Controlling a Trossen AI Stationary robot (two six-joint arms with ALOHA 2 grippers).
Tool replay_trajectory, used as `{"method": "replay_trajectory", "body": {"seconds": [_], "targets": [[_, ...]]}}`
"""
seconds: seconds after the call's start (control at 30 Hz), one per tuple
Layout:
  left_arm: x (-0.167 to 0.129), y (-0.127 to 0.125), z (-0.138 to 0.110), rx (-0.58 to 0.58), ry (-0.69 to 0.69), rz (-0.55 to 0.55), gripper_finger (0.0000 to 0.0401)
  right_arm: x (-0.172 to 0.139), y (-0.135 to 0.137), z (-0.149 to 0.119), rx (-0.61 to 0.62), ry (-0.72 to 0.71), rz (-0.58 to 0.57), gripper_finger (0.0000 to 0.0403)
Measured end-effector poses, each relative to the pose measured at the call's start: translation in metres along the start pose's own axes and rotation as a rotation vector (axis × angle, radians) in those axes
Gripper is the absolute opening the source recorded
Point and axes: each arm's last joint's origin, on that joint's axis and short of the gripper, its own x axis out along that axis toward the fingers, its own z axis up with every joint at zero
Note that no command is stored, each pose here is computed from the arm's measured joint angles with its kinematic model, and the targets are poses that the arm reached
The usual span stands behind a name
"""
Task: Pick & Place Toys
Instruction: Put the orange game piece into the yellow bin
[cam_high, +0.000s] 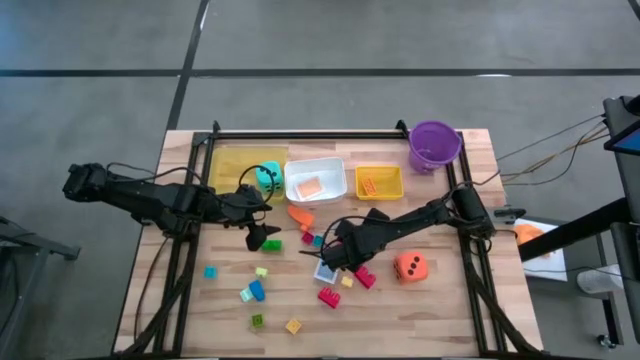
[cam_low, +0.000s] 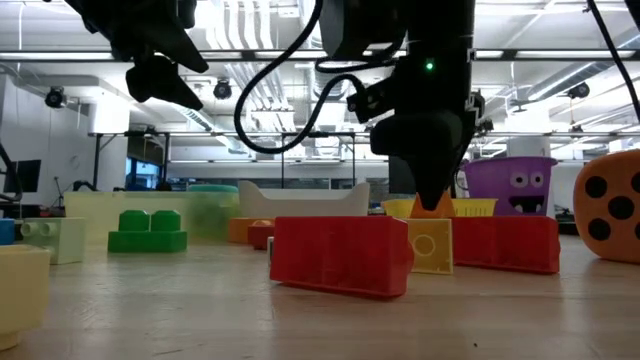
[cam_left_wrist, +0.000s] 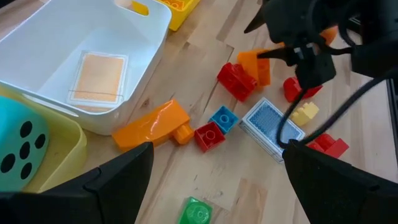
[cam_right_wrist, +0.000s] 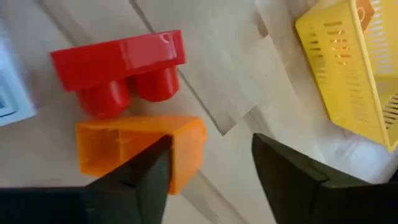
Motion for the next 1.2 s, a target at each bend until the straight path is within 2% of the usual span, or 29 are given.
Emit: {"method": "replay_trajectory", "body": {"seconds": [0.5, 0.77, 0.9, 1.07, 1.2], "targets": [[0.000, 0.000, 0.000, -0.004, 0.000, 0.000, 0.0354, 0.017, -0.002, -0.010, -0.018, 0.051, -0.034, 0.0020], [0.000, 0.000, 0.000, -0.004, 0.000, 0.000, 0.0354, 0.013, -0.005, -0.010, -0.031, 0.043, -0.018, 0.0010], [0.000, 0.000, 0.000, -0.004, 0.001, 0.000, 0.0354, 0.000, -0.014, -0.009, -0.019, 0.010, -0.008, 0.0009], [0.000, 0.000, 0.000, -0.003, 0.004, 0.002, 0.0354, -0.028, -0.037, -0.007, 0.022, -0.084, 0.013, 0.0009], [0.000, 0.000, -0.001, -0.002, 0.006, 0.003, 0.0354, -0.050, -0.068, 0.000, 0.096, -0.171, 0.025, 0.0009]]}}
